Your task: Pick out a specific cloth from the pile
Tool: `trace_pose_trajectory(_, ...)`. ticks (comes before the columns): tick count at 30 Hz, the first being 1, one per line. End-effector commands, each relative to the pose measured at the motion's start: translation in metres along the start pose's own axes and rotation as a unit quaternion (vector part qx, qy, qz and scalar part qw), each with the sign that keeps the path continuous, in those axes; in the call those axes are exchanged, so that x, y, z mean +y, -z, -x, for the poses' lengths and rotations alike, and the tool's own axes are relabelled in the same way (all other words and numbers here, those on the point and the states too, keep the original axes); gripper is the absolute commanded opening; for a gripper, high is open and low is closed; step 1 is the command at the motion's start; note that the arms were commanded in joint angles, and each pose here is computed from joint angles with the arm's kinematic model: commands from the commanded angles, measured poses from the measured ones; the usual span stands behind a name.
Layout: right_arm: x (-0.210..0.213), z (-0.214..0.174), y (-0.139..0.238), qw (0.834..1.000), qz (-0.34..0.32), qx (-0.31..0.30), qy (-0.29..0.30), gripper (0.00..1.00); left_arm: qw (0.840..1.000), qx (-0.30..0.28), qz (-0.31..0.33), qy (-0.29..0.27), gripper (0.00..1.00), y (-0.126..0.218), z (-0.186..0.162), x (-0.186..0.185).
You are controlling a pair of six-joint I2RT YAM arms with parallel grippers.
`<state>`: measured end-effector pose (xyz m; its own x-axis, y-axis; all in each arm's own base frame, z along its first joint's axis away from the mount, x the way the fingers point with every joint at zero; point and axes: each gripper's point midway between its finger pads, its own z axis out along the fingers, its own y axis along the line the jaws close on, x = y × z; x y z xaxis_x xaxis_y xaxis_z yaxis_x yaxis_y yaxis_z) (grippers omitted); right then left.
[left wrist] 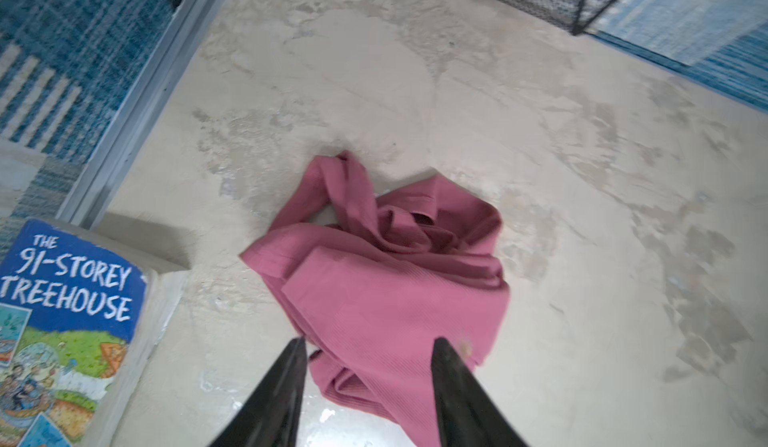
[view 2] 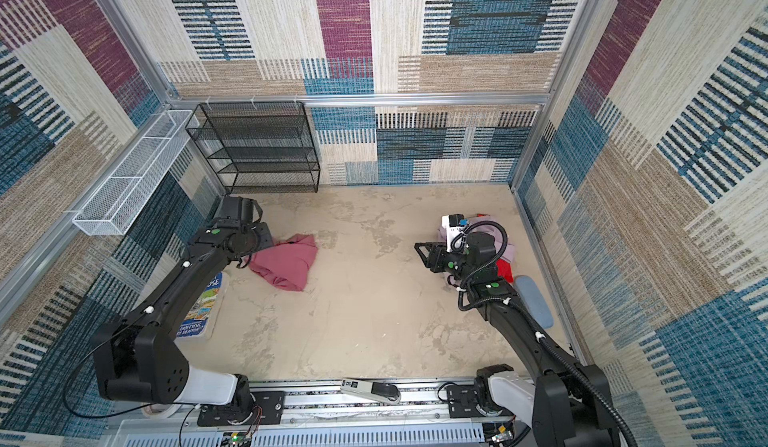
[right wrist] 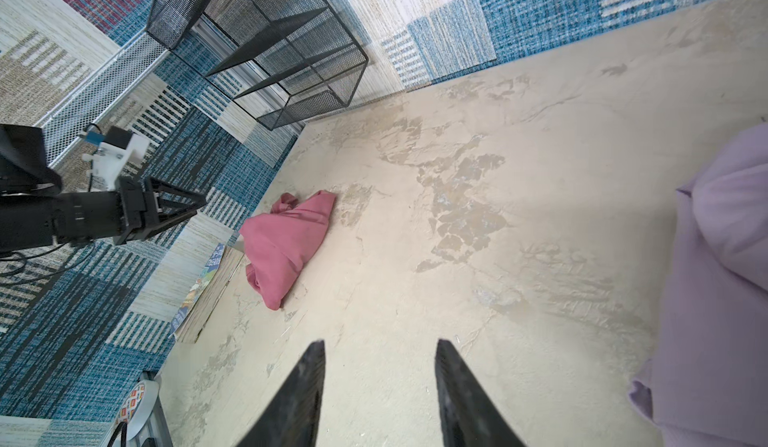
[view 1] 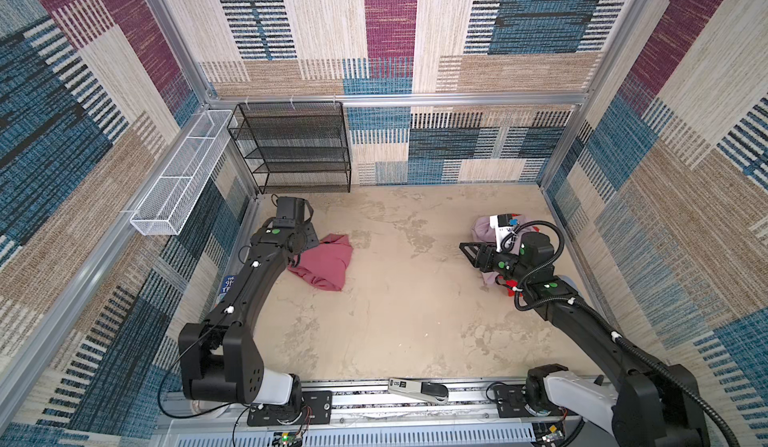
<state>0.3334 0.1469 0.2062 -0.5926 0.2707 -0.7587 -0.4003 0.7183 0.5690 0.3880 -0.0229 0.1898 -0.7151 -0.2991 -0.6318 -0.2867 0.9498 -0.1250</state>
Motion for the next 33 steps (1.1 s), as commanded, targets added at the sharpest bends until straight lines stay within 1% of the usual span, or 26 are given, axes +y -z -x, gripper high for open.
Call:
trace_pose_trajectory(1,0.001,0.005,-0.005,1.000,0.008,-0.009,-0.004,0.46,0.999,0.004,-0.011,-0.041,0.48,0.003,-0.016,-0.022)
trace_pose_trajectory(4,0.003,0.005,-0.009,1.000,0.021,-0.004,-0.011,0.46,0.997,0.045,-0.048,-0.032,0.39,-0.011,-0.045,-0.040)
trace_pose_trajectory(5,0.002,0.005,-0.010,1.000,0.021,-0.003,-0.013,0.46,0.997,0.056,-0.054,-0.028,0.37,-0.020,-0.054,-0.042)
trace_pose_trajectory(7,0.002,0.005,-0.011,1.000,0.021,-0.003,-0.015,0.46,0.996,0.073,-0.046,-0.019,0.35,-0.035,-0.067,-0.040)
trace_pose_trajectory(9,0.002,0.005,-0.012,1.000,0.022,-0.002,-0.017,0.46,0.996,0.083,-0.039,-0.020,0.35,-0.050,-0.073,-0.040)
trace_pose_trajectory(13,0.000,0.007,-0.012,1.000,0.012,-0.002,-0.014,0.46,0.994,0.099,-0.025,-0.029,0.34,-0.080,-0.074,-0.040)
trace_pose_trajectory(16,-0.003,0.007,-0.013,1.000,0.006,-0.002,-0.016,0.46,0.992,0.123,-0.022,-0.012,0.33,-0.102,-0.071,-0.036)
trace_pose_trajectory(22,-0.013,0.012,-0.019,1.000,-0.018,-0.002,-0.013,0.46,0.994,0.108,-0.010,0.030,0.33,-0.122,-0.044,-0.007)
trace_pose_trajectory(25,-0.019,0.013,-0.024,1.000,-0.028,-0.001,-0.014,0.45,0.995,0.098,0.000,0.038,0.33,-0.122,-0.028,0.008)
trace_pose_trajectory(27,-0.023,0.014,-0.029,0.999,-0.032,0.001,-0.015,0.45,0.996,0.088,0.010,0.032,0.33,-0.121,-0.020,0.014)
trace_pose_trajectory(30,-0.029,0.016,-0.033,0.999,-0.044,0.001,-0.010,0.45,0.997,0.079,0.007,0.022,0.34,-0.119,-0.011,0.013)
trace_pose_trajectory(33,-0.036,0.022,-0.031,0.998,-0.067,-0.012,0.006,0.46,0.997,0.072,-0.012,0.019,0.39,-0.111,-0.006,0.005)
